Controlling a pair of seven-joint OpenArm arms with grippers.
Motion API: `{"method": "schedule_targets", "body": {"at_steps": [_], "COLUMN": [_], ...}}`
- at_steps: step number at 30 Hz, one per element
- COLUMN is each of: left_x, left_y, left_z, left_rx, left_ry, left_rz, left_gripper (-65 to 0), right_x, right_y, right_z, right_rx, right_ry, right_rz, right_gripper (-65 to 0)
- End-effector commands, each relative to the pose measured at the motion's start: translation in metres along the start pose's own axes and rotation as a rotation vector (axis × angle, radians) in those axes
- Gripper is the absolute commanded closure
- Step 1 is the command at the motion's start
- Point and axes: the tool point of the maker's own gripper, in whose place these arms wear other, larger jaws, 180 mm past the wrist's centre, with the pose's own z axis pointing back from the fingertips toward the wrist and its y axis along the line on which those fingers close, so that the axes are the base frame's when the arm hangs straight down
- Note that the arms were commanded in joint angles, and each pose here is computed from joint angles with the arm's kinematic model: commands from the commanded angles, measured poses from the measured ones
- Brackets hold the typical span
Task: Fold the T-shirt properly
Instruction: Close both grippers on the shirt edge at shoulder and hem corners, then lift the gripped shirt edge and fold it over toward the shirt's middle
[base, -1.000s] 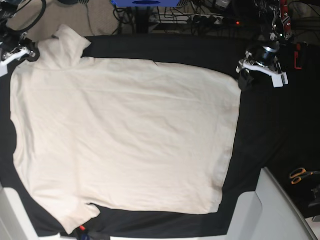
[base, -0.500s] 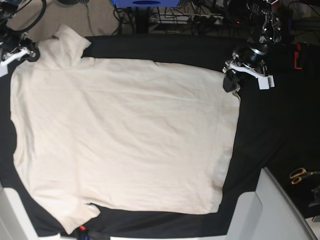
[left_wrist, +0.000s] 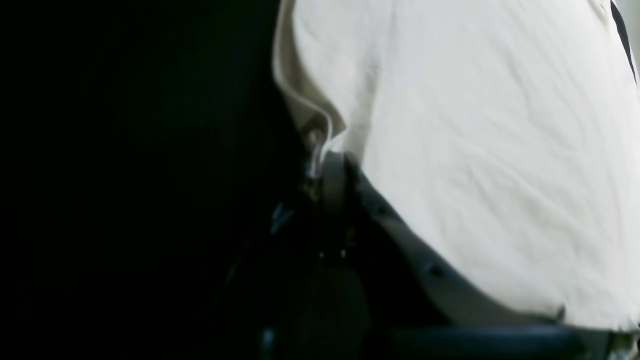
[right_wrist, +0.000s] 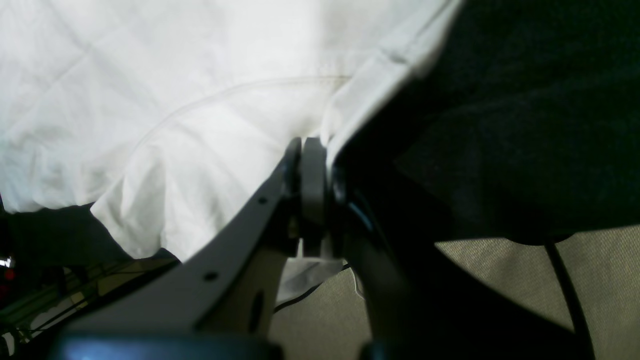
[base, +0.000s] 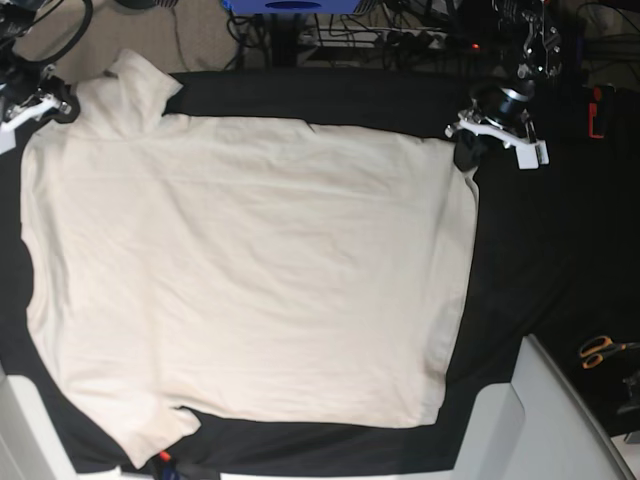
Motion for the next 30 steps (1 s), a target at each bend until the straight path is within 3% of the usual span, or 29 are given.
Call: {"method": "schedule_targets", "body": {"at_steps": [1, 7, 15, 21, 26, 30], "left_x": [0.0, -0.011, 0.027, 0.04, 0.053, 0.064], "left_y": [0.002, 0.005, -0.02, -0.043, -0.057, -0.053], "left_z": [0.003, 0.02, 0.027, 0.028, 0.02, 0.014], "left_rx": [0.001, 0.01, -0.005, -0.022, -0.048, -0.01], "left_ry": [0.01, 0.032, -0.058, 0.005, -0.032, -0.057], "left_rz": [-0.016, -0.029, -0.099, -0.15, -0.146, -0.13], "left_gripper": [0.0, 0.0, 0.0, 0.0, 0.0, 0.0], "right_x": [-0.005, -0.003, 0.02, 0.047, 0.073, 0.087], "right_y": [-0.005, -0.011, 0.001, 0.011, 0.029, 0.039], "right_z": [0.004, 0.022, 0.043, 0.043, 0.036, 0.028], "right_rx": [-0.018, -0.065, -0.108, -0.106, -0.085, -0.057], "right_ry": [0.027, 0.013, 0.037, 0.034, 0.03, 0.016], "right_rz": [0.014, 0.07, 0.192, 0.23, 0.322, 0.331], "right_gripper": [-0.8, -0.8, -0.8, -0.8, -0.8, -0.8]}}
